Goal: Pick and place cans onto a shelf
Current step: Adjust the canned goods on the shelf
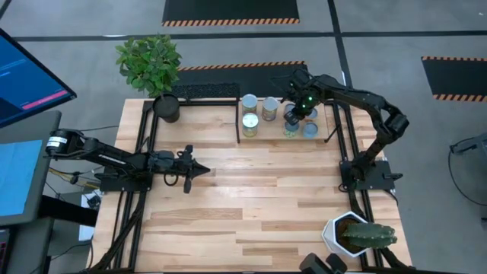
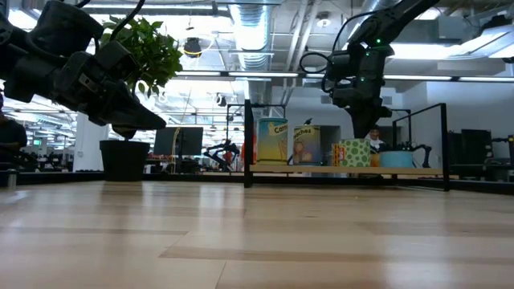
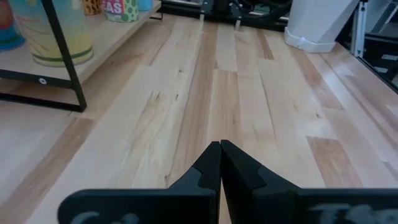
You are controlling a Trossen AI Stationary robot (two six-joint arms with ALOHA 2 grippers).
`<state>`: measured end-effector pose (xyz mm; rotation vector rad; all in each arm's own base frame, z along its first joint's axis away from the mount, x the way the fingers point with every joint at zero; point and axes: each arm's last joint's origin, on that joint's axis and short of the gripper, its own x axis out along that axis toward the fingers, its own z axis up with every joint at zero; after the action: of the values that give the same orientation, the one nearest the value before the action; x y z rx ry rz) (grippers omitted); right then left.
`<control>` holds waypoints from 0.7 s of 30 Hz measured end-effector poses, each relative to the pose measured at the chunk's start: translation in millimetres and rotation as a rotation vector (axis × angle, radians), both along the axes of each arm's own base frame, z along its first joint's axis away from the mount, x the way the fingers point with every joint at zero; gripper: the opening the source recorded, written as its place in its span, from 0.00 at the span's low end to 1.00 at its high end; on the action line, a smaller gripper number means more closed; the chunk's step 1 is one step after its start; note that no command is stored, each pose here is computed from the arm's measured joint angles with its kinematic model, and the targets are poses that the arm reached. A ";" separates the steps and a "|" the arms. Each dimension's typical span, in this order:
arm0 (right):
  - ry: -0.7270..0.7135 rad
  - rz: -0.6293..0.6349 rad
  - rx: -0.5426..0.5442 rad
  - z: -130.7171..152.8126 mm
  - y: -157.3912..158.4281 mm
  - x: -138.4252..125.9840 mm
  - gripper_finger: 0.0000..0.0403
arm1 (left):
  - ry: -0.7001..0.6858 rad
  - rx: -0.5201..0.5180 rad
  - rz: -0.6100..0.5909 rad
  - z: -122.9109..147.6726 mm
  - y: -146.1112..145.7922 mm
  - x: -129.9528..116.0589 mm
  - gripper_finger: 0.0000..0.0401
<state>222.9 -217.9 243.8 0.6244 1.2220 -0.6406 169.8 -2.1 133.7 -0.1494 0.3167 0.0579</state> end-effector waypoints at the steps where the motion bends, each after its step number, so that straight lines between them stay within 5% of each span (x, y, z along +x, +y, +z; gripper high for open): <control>1: -0.002 0.000 -0.002 0.1 -0.1 0.1 0.14 | 0.000 0.002 0.005 0.0 0.1 0.0 0.00; 12: 0.003 -0.017 -0.040 0.6 -2.5 1.0 0.14 | 0.000 0.004 0.010 0.0 0.3 0.0 0.00; 21: -0.136 -0.087 -0.094 11.3 -11.2 11.3 0.14 | -0.001 0.002 0.011 0.0 0.3 0.0 0.00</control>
<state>234.2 -229.1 255.1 0.6338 1.0371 -0.7129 169.8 -1.8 133.8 -0.1488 0.3153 0.0688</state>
